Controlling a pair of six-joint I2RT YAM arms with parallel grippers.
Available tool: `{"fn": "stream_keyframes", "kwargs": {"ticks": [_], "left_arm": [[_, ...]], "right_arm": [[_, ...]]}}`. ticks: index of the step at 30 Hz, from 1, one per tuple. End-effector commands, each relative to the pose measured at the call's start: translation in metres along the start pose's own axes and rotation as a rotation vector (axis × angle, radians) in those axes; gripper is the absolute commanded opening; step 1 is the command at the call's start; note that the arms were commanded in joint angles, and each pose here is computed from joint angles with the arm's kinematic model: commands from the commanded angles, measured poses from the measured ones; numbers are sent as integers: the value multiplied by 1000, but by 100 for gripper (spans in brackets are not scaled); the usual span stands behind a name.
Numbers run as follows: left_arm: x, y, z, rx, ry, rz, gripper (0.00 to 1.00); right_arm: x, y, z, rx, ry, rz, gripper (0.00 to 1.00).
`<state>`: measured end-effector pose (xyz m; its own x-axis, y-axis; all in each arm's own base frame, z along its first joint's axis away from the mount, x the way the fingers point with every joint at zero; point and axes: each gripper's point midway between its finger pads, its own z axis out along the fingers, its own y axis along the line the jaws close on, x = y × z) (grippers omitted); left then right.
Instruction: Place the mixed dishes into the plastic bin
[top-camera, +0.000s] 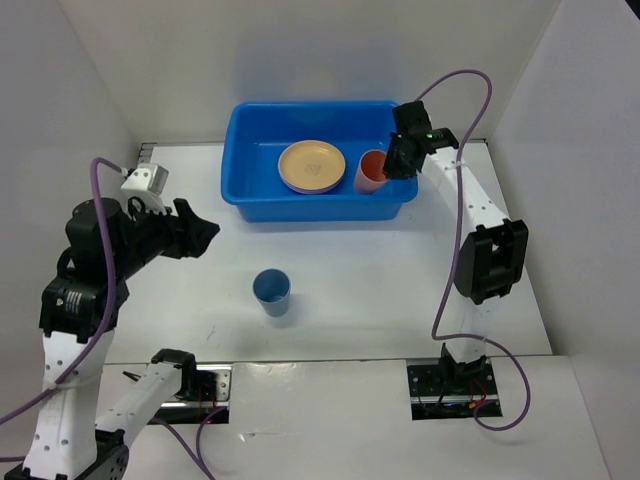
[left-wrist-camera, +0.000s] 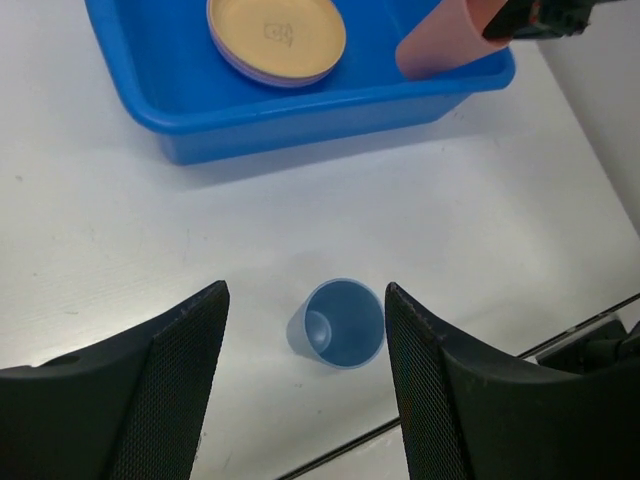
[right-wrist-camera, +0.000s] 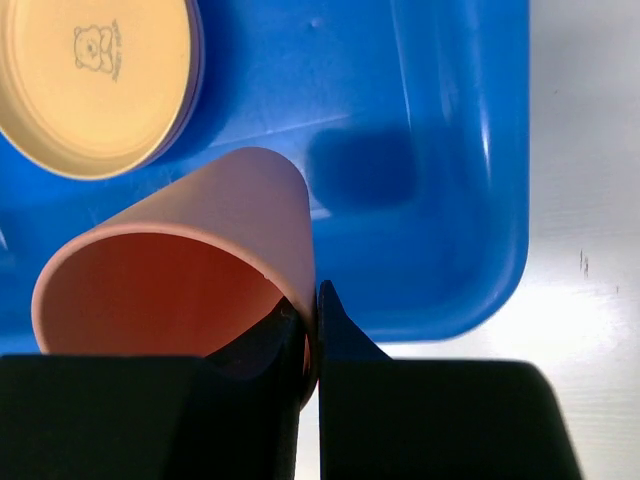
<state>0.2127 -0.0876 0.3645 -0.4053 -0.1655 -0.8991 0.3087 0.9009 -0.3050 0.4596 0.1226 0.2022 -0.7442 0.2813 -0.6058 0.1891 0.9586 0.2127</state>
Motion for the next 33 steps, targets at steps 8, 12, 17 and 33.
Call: {"fn": "stream_keyframes", "kwargs": {"ticks": [8,12,17,33], "left_arm": [[46,32,36,-76,127,1,71],[72,42,48,-96,235,-9,71],[84,42,55,-71,278,-15,76],[124,38,89,3,492,-71,69]], "right_arm": [[-22,-2,36,50,-29,-41,2],[-19,-6,46,84,-16,-45,2],[-8,-10,66,105,27,-53,3],[-1,-6,82,145,67,-88,46]]}}
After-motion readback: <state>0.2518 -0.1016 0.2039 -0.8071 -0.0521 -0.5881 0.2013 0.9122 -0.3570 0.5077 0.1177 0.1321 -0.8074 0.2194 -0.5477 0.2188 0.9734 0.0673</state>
